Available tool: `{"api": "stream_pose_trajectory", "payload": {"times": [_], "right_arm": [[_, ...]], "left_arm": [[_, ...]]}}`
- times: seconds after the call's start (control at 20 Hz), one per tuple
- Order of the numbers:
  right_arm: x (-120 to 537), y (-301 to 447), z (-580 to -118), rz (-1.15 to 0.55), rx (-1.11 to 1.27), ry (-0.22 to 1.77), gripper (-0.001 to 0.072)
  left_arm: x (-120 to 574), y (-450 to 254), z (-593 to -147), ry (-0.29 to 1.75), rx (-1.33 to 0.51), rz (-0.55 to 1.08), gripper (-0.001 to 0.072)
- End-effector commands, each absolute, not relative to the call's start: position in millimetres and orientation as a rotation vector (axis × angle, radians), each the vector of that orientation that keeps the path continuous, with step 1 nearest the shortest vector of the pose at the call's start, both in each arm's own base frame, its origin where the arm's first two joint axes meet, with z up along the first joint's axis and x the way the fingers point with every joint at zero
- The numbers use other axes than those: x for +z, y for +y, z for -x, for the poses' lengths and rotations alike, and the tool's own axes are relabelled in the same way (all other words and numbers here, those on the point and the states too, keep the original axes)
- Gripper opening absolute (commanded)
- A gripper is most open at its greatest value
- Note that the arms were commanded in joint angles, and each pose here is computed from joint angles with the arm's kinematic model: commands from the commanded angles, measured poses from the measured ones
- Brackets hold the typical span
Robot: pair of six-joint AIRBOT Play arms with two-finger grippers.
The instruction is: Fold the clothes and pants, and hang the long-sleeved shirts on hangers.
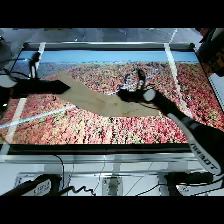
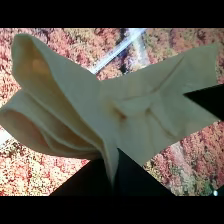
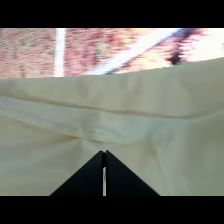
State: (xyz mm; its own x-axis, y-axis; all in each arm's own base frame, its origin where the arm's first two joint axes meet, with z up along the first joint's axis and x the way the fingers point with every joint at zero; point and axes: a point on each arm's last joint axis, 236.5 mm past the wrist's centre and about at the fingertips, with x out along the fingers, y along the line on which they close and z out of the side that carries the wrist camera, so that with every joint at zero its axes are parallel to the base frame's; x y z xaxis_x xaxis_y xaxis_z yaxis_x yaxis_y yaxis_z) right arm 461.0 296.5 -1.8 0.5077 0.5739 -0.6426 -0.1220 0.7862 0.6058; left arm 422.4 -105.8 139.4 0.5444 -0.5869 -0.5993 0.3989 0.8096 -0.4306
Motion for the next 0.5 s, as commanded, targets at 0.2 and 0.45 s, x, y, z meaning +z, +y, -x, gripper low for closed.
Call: {"api": "stream_pose_trajectory", "payload": {"times": [0.2, 0.45], "right_arm": [[-3.0, 503.8, -394.0, -0.64, 0.704, 1.002, 0.0016], [-8.0, 499.0, -405.2, -0.552, 0.708, 0.971, 0.0017]], "left_arm": [[212.1, -125.5, -383.8, 0.667, -0.662, 0.261, 0.0016], [216.5, -128.1, -396.5, 0.626, -0.649, 0.298, 0.0016]]}}
